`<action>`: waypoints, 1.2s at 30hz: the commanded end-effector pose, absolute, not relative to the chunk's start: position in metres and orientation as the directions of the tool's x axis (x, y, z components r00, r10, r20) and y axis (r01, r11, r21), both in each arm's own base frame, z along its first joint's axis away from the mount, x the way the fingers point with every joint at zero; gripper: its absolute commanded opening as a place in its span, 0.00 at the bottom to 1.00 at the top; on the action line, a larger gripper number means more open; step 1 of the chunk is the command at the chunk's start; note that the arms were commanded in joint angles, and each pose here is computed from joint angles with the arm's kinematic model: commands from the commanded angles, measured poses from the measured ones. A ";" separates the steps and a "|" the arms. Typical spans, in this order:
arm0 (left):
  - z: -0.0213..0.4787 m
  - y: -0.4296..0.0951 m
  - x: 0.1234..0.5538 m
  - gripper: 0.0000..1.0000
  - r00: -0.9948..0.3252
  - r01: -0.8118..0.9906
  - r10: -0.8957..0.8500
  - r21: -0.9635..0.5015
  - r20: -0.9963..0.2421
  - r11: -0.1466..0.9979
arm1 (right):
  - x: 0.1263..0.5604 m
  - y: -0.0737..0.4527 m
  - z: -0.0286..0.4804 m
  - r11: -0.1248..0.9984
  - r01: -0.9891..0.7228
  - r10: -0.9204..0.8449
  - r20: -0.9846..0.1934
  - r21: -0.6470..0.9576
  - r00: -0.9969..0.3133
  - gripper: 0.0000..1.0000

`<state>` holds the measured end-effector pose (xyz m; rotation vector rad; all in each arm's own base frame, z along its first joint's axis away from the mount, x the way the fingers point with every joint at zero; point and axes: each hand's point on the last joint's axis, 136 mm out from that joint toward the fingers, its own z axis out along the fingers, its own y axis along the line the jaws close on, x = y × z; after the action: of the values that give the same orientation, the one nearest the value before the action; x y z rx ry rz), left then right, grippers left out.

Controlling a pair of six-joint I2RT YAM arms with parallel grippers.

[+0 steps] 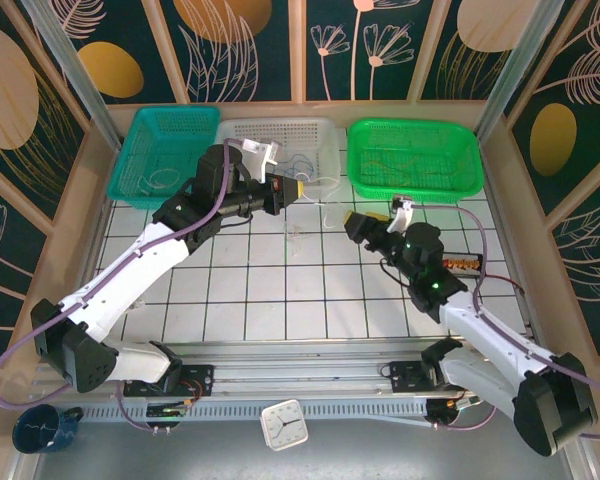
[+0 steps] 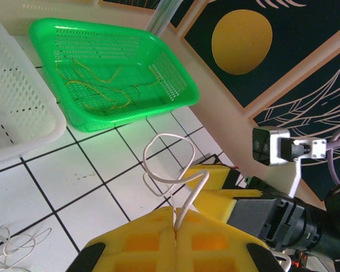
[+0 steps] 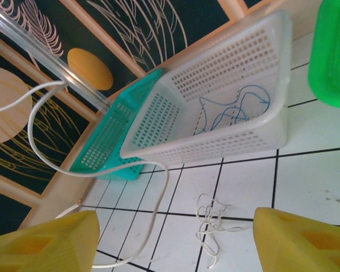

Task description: Untangle the cables

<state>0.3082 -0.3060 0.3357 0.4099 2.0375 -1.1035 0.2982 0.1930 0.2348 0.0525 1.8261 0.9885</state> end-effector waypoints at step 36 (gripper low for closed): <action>0.461 -0.254 0.347 0.00 -0.391 0.575 -0.339 -0.515 -0.855 0.636 | 0.304 0.255 0.124 0.618 -0.323 0.377 -0.630 0.717 -0.679 0.00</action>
<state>0.3407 -0.2755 0.4293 0.2587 1.8061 -1.0311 0.3005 0.2568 0.1244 0.0178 2.0643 1.1124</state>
